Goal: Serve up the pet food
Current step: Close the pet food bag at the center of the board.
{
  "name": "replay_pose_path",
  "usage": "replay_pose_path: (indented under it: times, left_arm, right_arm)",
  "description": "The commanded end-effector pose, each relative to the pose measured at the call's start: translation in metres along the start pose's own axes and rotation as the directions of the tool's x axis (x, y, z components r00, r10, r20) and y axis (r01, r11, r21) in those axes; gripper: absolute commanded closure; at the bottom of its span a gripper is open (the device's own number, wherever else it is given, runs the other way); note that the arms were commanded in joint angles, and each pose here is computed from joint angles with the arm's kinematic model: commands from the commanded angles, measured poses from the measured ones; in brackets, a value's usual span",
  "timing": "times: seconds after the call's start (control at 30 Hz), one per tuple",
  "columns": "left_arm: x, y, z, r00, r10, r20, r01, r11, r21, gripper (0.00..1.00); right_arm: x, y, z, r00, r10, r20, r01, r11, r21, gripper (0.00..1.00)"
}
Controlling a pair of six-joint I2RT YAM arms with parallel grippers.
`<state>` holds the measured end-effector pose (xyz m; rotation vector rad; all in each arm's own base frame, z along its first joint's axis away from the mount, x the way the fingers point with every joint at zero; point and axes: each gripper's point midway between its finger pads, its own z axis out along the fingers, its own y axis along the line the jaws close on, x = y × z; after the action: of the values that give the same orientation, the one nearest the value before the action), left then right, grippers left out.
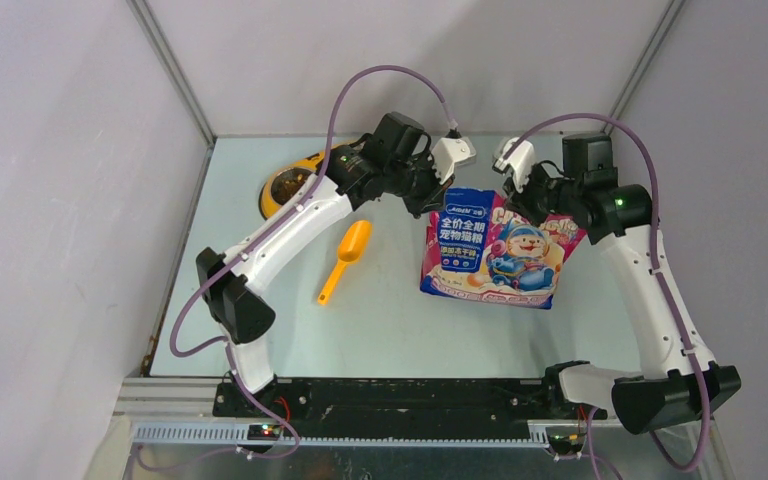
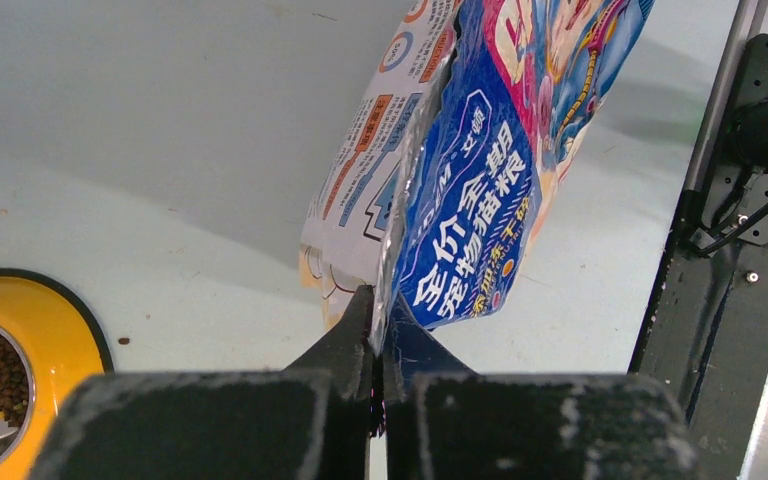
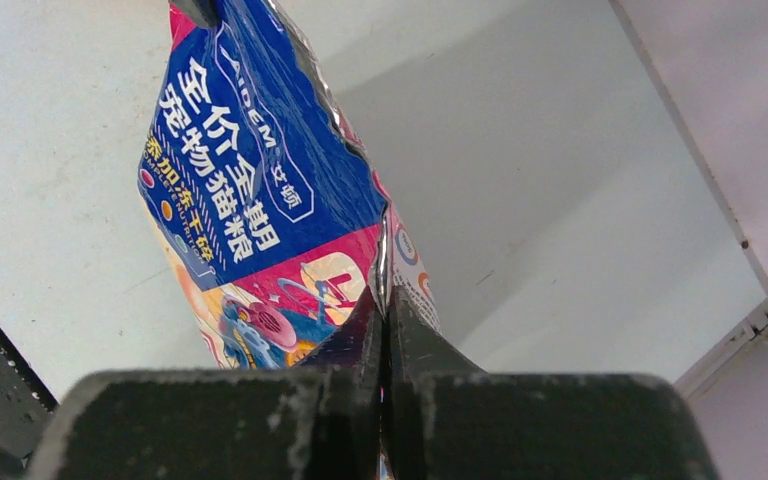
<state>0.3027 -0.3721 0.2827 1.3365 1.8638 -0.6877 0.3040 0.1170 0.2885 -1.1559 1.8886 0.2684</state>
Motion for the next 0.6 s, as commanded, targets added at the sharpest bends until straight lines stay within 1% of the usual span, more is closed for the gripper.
replay_pose_path:
  times: [0.0,0.13,0.27,0.3,0.33,0.37,0.43,0.5,0.57]
  left_arm:
    - [-0.032,0.003,-0.02,0.994,0.018,0.107,-0.016,1.0,-0.017,1.0]
    - [-0.031,0.004,-0.023,0.994,0.013,0.107,-0.01,1.0,-0.028,1.0]
    - [-0.03,0.005,-0.025,0.994,-0.002,0.106,0.006,0.999,-0.038,1.0]
    - [-0.031,0.004,-0.027,0.994,-0.002,0.109,0.006,0.999,-0.038,1.0]
    - [-0.03,0.003,-0.027,0.994,-0.006,0.109,0.009,0.999,-0.033,1.0]
    - [-0.03,0.002,-0.028,0.994,-0.005,0.111,0.009,0.999,-0.031,1.0]
    - [-0.029,0.001,-0.029,0.994,-0.007,0.108,0.01,1.0,-0.03,1.0]
    - [-0.027,0.001,-0.029,0.994,-0.005,0.106,0.008,0.999,-0.032,1.0]
    - [-0.026,0.001,-0.029,0.995,-0.004,0.103,0.008,0.999,-0.033,1.0]
  right_arm:
    - [-0.001,-0.038,-0.009,1.0,-0.011,-0.022,0.015,0.984,0.178,1.0]
    - [-0.006,-0.061,-0.019,1.0,0.021,-0.007,-0.018,0.953,0.301,1.0]
    - [-0.006,-0.077,-0.025,0.995,0.095,-0.012,-0.084,0.925,0.37,1.0]
    - [0.001,-0.072,-0.023,0.993,0.115,-0.041,-0.094,0.933,0.347,0.9]
    - [-0.001,-0.069,-0.02,0.993,0.11,-0.047,-0.089,0.945,0.315,0.81]
    - [0.005,-0.061,-0.019,0.992,0.1,-0.078,-0.074,0.957,0.28,0.65]
    - [0.009,-0.052,-0.02,0.994,0.053,-0.094,-0.03,0.972,0.234,0.51]
    - [0.014,-0.045,-0.022,0.993,-0.002,-0.115,0.024,0.981,0.194,0.47]
    - [0.019,-0.04,-0.025,0.99,-0.05,-0.133,0.071,0.985,0.156,0.46]
